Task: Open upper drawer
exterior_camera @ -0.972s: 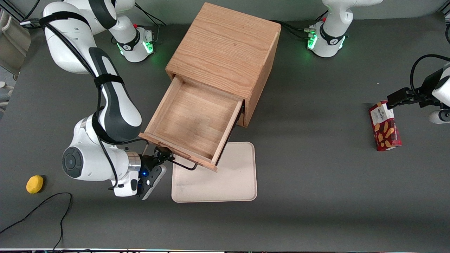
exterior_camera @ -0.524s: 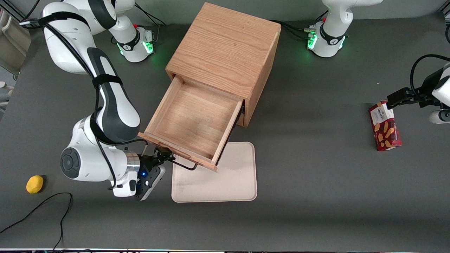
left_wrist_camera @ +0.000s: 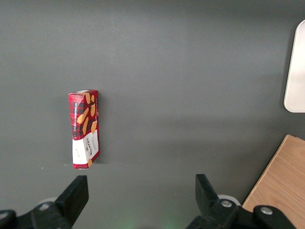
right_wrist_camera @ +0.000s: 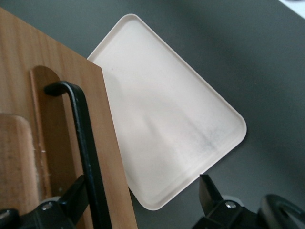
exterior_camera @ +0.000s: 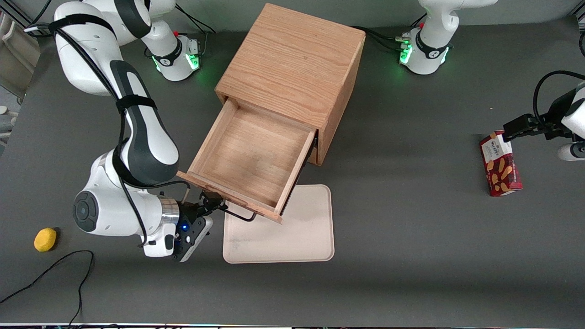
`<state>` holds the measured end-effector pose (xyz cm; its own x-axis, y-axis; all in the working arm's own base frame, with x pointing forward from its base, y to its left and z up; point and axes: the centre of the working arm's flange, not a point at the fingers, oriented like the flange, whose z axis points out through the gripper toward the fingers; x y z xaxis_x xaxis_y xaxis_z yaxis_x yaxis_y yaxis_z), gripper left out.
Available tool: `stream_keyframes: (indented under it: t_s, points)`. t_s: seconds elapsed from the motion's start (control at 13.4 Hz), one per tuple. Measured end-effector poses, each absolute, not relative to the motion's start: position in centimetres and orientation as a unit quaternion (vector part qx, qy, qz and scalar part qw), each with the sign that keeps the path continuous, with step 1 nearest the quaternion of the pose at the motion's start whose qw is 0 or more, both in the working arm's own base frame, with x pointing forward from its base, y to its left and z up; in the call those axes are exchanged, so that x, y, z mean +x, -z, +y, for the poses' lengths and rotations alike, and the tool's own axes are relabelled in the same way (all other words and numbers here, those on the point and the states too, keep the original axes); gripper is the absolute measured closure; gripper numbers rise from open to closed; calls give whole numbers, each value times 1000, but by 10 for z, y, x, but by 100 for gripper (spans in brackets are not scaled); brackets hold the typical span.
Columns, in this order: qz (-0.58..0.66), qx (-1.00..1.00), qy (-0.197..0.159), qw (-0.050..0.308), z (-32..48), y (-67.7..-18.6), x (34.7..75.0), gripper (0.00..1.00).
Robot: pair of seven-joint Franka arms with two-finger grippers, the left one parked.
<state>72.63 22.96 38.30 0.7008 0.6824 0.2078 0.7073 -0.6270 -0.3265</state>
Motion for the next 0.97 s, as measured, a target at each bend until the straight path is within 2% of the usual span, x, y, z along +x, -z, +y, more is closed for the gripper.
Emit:
stream_keyframes:
  t_s: [0.52, 0.75, 0.9, 0.97]
  points:
    - [-372, -906, 54, 195, 208, -411, 736, 0]
    - [-369, -908, 55, 193, 184, -448, 732, 0]
    - [-365, -913, 58, 173, 156, -478, 728, 0]
    - [-367, -916, 47, 153, 144, -490, 723, 0]
